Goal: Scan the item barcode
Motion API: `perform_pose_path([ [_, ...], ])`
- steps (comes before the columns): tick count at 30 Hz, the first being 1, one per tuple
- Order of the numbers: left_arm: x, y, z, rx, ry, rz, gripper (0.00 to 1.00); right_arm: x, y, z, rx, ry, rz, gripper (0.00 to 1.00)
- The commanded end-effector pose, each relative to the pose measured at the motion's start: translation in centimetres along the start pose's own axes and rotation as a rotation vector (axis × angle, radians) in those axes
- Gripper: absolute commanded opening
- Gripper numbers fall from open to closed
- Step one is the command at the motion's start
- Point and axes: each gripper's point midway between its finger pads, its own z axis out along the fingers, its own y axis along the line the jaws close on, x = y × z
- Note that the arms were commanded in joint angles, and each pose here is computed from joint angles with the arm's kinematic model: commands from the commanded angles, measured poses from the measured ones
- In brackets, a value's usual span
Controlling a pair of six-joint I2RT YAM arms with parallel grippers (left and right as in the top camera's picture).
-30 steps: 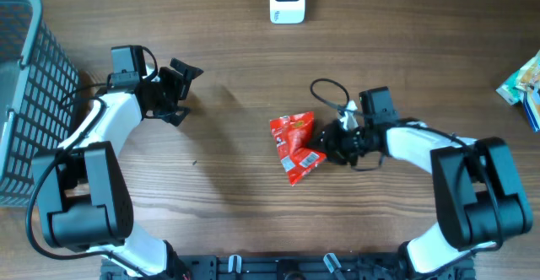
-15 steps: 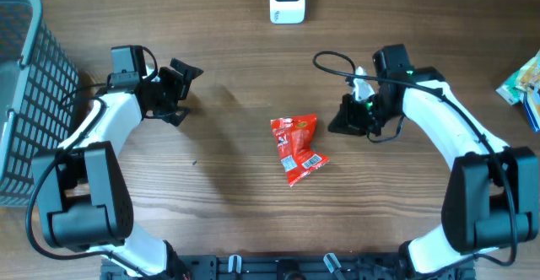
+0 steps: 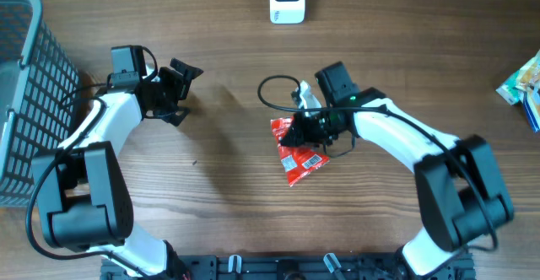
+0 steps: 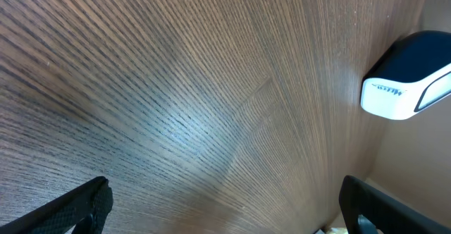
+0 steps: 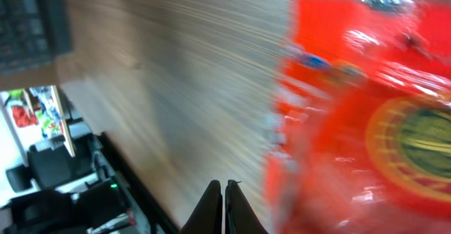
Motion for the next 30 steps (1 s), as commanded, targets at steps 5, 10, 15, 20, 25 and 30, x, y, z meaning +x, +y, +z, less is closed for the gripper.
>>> perform_pose_path([
  [5, -0.1, -0.4, -0.5, 0.010, -0.015, 0.024, 1.00, 1.2, -8.2, 0.6, 0.156, 0.051, 0.127, 0.04],
  [10, -0.1, -0.4, -0.5, 0.010, -0.015, 0.024, 1.00, -0.3, -3.6, -4.1, -0.088, 0.043, 0.004, 0.07],
  [15, -0.1, -0.4, -0.5, 0.010, -0.015, 0.024, 1.00, -0.4, -0.9, -7.7, -0.133, 0.024, -0.080, 0.19],
  [20, -0.1, -0.4, -0.5, 0.010, -0.015, 0.024, 1.00, 2.8, -3.0, -5.7, -0.135, 0.086, -0.088, 0.15],
  [25, -0.1, -0.4, -0.5, 0.010, -0.015, 0.024, 1.00, 4.6, -9.6, -3.4, 0.065, 0.056, 0.174, 0.14],
  [30, -0.1, -0.4, -0.5, 0.010, -0.015, 0.024, 1.00, 5.3, -14.1, -4.6, 0.271, 0.033, 0.337, 0.08],
])
